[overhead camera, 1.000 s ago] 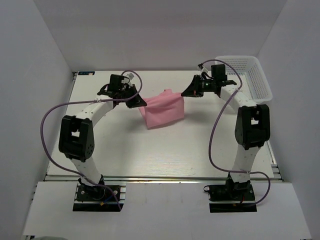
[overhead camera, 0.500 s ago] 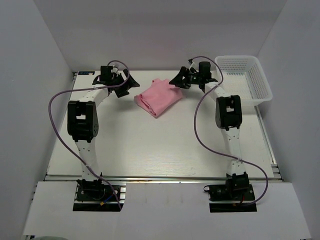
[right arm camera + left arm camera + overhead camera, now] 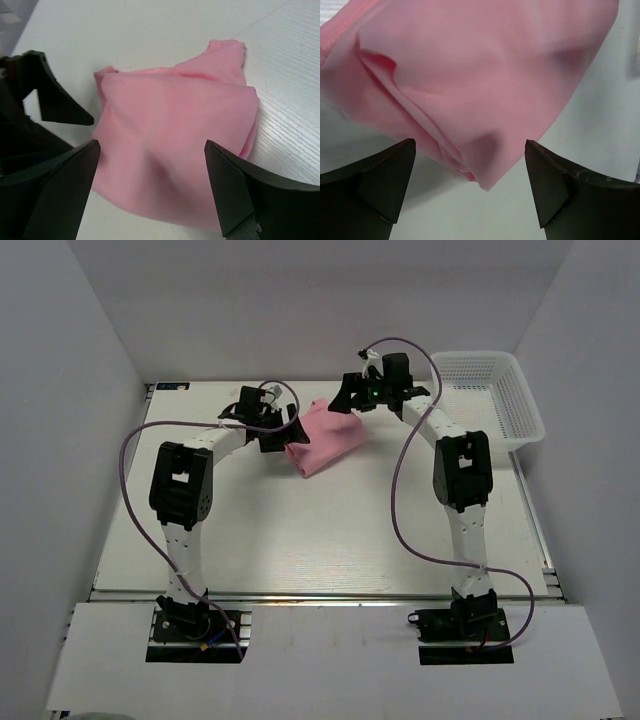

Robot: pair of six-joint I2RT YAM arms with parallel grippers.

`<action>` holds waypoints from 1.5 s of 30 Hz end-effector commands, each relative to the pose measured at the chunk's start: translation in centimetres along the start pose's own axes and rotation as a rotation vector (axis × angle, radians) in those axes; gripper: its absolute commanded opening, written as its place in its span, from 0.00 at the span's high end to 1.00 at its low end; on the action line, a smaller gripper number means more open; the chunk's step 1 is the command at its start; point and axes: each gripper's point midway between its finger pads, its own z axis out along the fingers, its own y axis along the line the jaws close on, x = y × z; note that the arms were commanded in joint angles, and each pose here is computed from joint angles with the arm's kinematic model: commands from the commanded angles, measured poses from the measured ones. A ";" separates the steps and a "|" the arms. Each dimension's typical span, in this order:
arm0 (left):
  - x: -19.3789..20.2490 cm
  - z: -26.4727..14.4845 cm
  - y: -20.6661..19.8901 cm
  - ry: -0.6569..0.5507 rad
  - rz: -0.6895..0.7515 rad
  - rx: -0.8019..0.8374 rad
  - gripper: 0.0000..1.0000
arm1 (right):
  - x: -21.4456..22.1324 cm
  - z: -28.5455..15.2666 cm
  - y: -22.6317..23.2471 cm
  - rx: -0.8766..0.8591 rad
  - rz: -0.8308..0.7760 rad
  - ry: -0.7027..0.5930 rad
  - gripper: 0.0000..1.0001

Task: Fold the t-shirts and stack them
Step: Fold the long partially folded tshirt into a neat square

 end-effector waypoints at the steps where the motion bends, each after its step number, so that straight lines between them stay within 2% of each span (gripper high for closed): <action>1: -2.4 -0.9 -1.4 -0.053 0.077 -0.008 0.00 | 2.1 1.5 -1.6 0.079 -0.077 0.068 0.09; 3: -2.0 0.1 -1.1 -0.036 0.076 -0.021 0.00 | 2.7 2.2 -2.6 0.127 -0.083 0.079 0.09; 6: -1.2 0.8 -1.7 -0.006 0.082 -0.018 0.00 | 4.5 3.1 -3.1 0.105 -0.044 0.117 0.09; 11: 2.1 0.4 -0.6 0.072 0.074 -0.057 0.00 | 11.4 2.9 -2.2 0.046 0.068 0.266 0.09; 12: 1.6 -1.0 -1.9 0.036 0.109 -0.044 0.00 | 10.3 1.9 -0.3 0.007 0.054 0.251 0.09; 13: 1.8 -1.8 -1.9 0.024 0.113 -0.049 0.00 | 16.0 0.8 -0.4 0.017 0.132 0.351 0.09; 15: 3.7 -2.6 -1.6 0.020 0.130 -0.050 0.00 | 15.1 -0.2 1.3 0.003 0.101 0.286 0.09; 16: 4.6 -3.5 -1.8 0.009 0.137 -0.029 0.00 | 19.3 -2.1 1.6 0.019 0.144 0.322 0.09; 18: 6.0 -3.9 -2.3 0.017 0.149 0.004 0.00 | 21.8 -4.5 3.2 0.024 0.183 0.359 0.09; 19: 8.2 -3.8 -1.9 0.051 0.128 0.008 0.00 | 21.3 -5.1 4.1 0.018 0.157 0.335 0.09; 20: 8.8 -3.9 -2.0 0.053 0.107 0.024 0.00 | 24.1 -6.9 4.8 0.028 0.185 0.380 0.09; 21: 9.3 -3.5 -2.8 0.042 0.117 0.069 0.01 | 24.6 -7.3 5.4 0.032 0.183 0.389 0.09; 22: 11.6 -3.3 -2.9 0.092 0.114 0.099 0.04 | 25.0 -8.4 5.9 0.051 0.176 0.387 0.09; 24: 14.0 -3.3 -2.3 0.150 0.093 0.091 0.23 | 27.0 -9.4 6.7 0.053 0.191 0.419 0.09; 25: 14.7 -3.3 -1.5 0.162 0.084 0.059 0.33 | 26.1 -10.0 7.4 0.047 0.172 0.395 0.09; 26: 15.5 -3.5 -1.4 0.176 0.087 0.043 0.40 | 28.0 -10.9 7.5 0.053 0.183 0.428 0.09; 27: 16.3 -4.0 -1.4 0.188 0.092 0.029 0.53 | 28.5 -11.2 7.9 0.055 0.182 0.436 0.09; 29: 18.1 -4.7 -0.4 0.211 0.090 -0.017 0.66 | 28.7 -12.3 8.7 0.054 0.159 0.429 0.09; 30: 19.4 -5.2 -0.1 0.236 0.090 -0.035 0.79 | 28.8 -12.8 9.0 0.055 0.156 0.422 0.09; 31: 19.5 -6.4 -0.2 0.232 0.091 -0.050 0.82 | 29.5 -13.3 9.3 0.054 0.167 0.432 0.09; 33: 21.3 -7.9 -0.2 0.260 0.092 -0.073 0.82 | 29.4 -14.5 10.5 0.036 0.156 0.415 0.09; 35: 21.9 -10.3 -1.0 0.242 0.084 -0.073 0.72 | 28.3 -15.3 11.9 0.011 0.124 0.375 0.09; 36: 23.2 -11.2 -0.8 0.262 0.088 -0.076 0.68 | 29.3 -16.0 12.0 0.019 0.140 0.401 0.09; 37: 23.9 -12.2 -0.9 0.278 0.068 -0.077 0.51 | 29.6 -16.6 12.3 0.025 0.144 0.416 0.09; 39: 24.3 -14.3 -2.2 0.244 0.087 -0.040 0.38 | 28.5 -17.5 13.3 0.013 0.115 0.378 0.09; 40: 24.4 -15.3 -2.4 0.243 0.074 -0.041 0.14 | 28.6 -17.9 13.6 0.012 0.121 0.386 0.09; 41: 23.9 -15.8 -2.3 0.210 0.074 -0.062 0.06 | 27.4 -18.5 14.1 0.014 0.100 0.342 0.09; 42: 23.8 -16.3 -2.5 0.190 0.087 -0.066 0.00 | 27.0 -18.6 14.1 0.027 0.089 0.325 0.09; 44: 21.4 -17.3 -3.4 0.094 0.112 -0.068 0.00 | 25.8 -19.0 13.8 0.067 0.073 0.275 0.09; 45: 21.2 -17.3 -3.1 0.084 0.127 -0.083 0.00 | 24.9 -18.9 13.9 0.075 0.064 0.242 0.09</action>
